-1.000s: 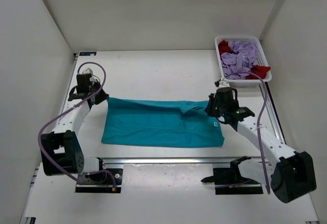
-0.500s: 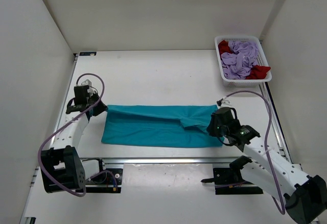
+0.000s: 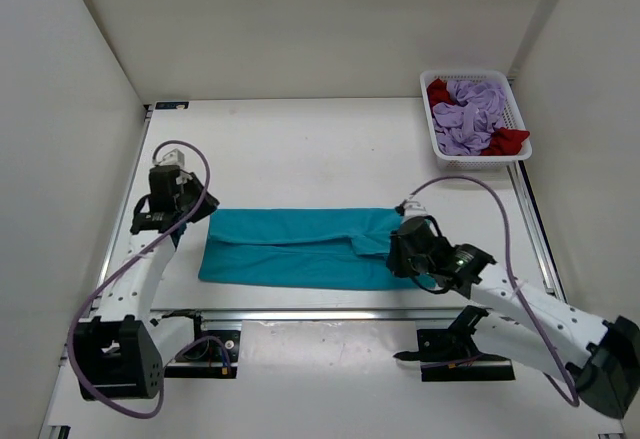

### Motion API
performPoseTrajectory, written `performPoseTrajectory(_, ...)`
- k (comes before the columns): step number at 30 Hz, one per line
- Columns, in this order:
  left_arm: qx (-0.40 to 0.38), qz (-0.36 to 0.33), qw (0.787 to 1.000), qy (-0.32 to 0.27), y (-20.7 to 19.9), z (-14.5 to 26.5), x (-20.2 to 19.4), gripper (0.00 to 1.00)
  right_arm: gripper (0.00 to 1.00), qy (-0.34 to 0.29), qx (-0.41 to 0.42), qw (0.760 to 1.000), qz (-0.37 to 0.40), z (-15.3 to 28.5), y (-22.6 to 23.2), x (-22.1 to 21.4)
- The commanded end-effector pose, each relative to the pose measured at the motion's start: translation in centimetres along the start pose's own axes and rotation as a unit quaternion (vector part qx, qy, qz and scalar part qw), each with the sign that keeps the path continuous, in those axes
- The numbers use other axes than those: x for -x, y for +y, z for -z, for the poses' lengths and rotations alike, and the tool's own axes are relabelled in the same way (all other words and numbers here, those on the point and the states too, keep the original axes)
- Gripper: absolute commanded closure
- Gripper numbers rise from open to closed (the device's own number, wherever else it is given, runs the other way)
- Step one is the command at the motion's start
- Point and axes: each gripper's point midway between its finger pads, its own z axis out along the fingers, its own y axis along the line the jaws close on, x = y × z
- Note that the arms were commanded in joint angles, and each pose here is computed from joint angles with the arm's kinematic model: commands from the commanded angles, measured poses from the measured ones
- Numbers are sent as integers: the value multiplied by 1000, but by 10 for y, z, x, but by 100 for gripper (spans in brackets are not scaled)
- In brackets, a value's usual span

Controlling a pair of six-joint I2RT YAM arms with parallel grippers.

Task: Fold and stack the t-shirts
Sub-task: Fold the other side of the tshirt into a rectangle

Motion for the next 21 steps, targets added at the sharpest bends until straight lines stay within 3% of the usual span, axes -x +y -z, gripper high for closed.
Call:
performPoseTrajectory(1,-71,-29,997,-3,-54,8,-10,71,99,-37,40,996,76,-8,45,31)
performPoseTrajectory(5,-132,-41,990,25,-91,8,-60,73,100,-19,16,988,154,-36,68,41)
performPoseTrajectory(9,-164,-27,985,43,-96,9,-92,73,83,-16,-10,981,195,-59,73,50)
performPoseTrajectory(13,-175,-34,982,65,-91,8,-117,73,79,7,-17,981,194,-82,65,53)
performPoseTrajectory(21,-172,-15,983,61,-72,1,-120,72,74,27,-38,980,192,-96,51,44)
